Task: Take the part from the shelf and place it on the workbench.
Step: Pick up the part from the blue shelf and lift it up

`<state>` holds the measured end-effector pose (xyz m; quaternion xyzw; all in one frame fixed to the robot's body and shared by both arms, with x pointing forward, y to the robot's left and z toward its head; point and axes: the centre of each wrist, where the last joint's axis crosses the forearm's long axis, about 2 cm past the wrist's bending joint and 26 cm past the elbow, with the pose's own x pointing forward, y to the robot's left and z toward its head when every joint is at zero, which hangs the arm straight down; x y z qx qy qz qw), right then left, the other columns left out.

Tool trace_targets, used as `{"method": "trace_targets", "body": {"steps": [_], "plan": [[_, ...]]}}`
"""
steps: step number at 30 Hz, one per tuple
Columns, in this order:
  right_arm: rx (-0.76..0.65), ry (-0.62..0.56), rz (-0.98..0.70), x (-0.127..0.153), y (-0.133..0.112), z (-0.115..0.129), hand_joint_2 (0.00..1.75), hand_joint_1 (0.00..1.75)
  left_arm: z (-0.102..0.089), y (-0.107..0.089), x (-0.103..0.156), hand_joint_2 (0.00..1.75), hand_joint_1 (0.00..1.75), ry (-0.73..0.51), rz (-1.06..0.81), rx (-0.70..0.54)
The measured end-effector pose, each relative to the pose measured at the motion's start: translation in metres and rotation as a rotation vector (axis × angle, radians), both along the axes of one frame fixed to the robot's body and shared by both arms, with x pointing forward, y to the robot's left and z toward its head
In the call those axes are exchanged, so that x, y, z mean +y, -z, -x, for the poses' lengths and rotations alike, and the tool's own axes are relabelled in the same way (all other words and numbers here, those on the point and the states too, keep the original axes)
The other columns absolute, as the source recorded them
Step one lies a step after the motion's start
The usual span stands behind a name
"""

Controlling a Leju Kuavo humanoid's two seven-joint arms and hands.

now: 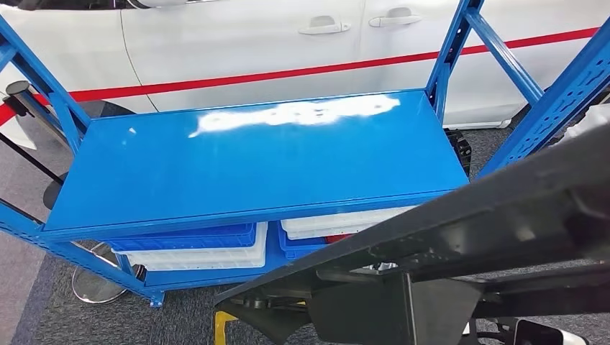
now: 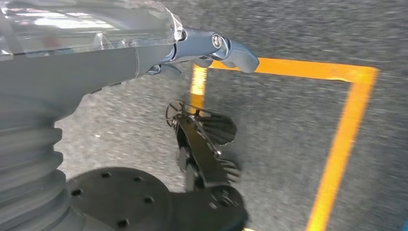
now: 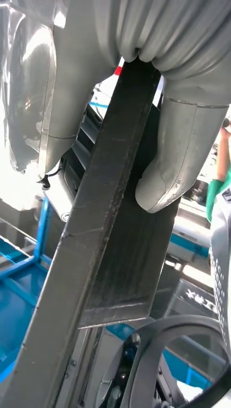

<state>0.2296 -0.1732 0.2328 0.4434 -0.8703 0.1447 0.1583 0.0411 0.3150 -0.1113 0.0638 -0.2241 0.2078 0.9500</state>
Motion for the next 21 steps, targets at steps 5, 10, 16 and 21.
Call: {"method": "trace_targets", "body": {"steps": [5,10,16,21], "plan": [[-0.023,0.053,0.004,-0.005,-0.004,0.011,1.75,1.62,-0.001,0.0,0.004,1.75,0.0,0.026,0.014,0.025],[-0.024,0.045,0.009,-0.01,-0.003,0.017,1.75,1.62,0.001,0.0,0.004,1.75,0.0,0.03,0.014,0.038],[-0.016,0.033,0.03,-0.016,0.002,0.02,1.75,1.62,0.002,0.0,0.0,1.75,0.0,0.032,0.02,0.043],[-0.005,0.026,0.041,-0.019,0.005,0.022,1.75,1.62,0.003,0.0,-0.002,1.75,0.0,0.053,0.019,0.046]]}}
